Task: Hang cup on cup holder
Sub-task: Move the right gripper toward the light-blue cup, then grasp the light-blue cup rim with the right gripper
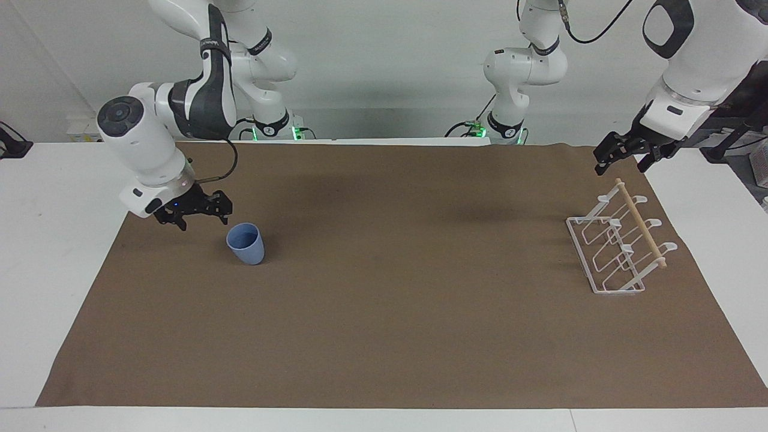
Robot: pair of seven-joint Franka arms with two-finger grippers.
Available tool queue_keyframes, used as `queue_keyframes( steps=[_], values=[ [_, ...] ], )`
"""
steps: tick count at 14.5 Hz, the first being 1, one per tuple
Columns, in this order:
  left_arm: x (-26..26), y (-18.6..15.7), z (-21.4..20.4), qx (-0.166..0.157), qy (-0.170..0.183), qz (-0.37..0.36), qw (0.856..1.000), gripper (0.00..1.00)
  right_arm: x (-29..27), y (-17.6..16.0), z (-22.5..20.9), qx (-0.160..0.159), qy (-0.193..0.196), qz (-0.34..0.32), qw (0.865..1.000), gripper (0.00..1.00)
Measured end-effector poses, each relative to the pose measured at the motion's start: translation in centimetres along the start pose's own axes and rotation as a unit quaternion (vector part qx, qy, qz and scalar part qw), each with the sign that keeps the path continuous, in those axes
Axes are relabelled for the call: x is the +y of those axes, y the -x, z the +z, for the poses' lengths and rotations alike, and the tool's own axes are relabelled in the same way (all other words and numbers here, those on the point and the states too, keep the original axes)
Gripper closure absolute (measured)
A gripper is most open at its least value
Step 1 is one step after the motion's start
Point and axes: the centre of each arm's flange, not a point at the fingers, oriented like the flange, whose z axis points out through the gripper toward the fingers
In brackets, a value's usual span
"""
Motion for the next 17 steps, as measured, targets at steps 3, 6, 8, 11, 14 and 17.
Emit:
queue_keyframes(
  steps=[3, 6, 8, 11, 14, 17],
  values=[
    [0.0, 0.0, 0.0, 0.0, 0.0, 0.0, 1.0, 0.0, -0.4, -0.1, 2.5, 0.003, 0.0, -0.005, 1.0, 0.08],
    [0.0, 0.0, 0.0, 0.0, 0.0, 0.0, 1.0, 0.0, -0.7, -0.4, 3.8, 0.001, -0.002, -0.008, 1.0, 0.14],
    [0.0, 0.0, 0.0, 0.0, 0.0, 0.0, 1.0, 0.0, -0.7, -0.4, 4.5, 0.001, -0.003, -0.008, 1.0, 0.19],
    [0.0, 0.0, 0.0, 0.0, 0.0, 0.0, 1.0, 0.0, -0.9, -0.1, 5.8, -0.004, -0.005, -0.006, 1.0, 0.28],
    [0.0, 0.0, 0.0, -0.001, 0.0, 0.0, 1.0, 0.0, -1.7, -0.4, 6.6, -0.004, -0.008, -0.011, 1.0, 0.63],
    [0.0, 0.0, 0.0, -0.002, 0.0, 0.0, 1.0, 0.0, -2.7, -0.7, 6.6, -0.002, -0.009, -0.018, 1.0, 0.95]
  ],
)
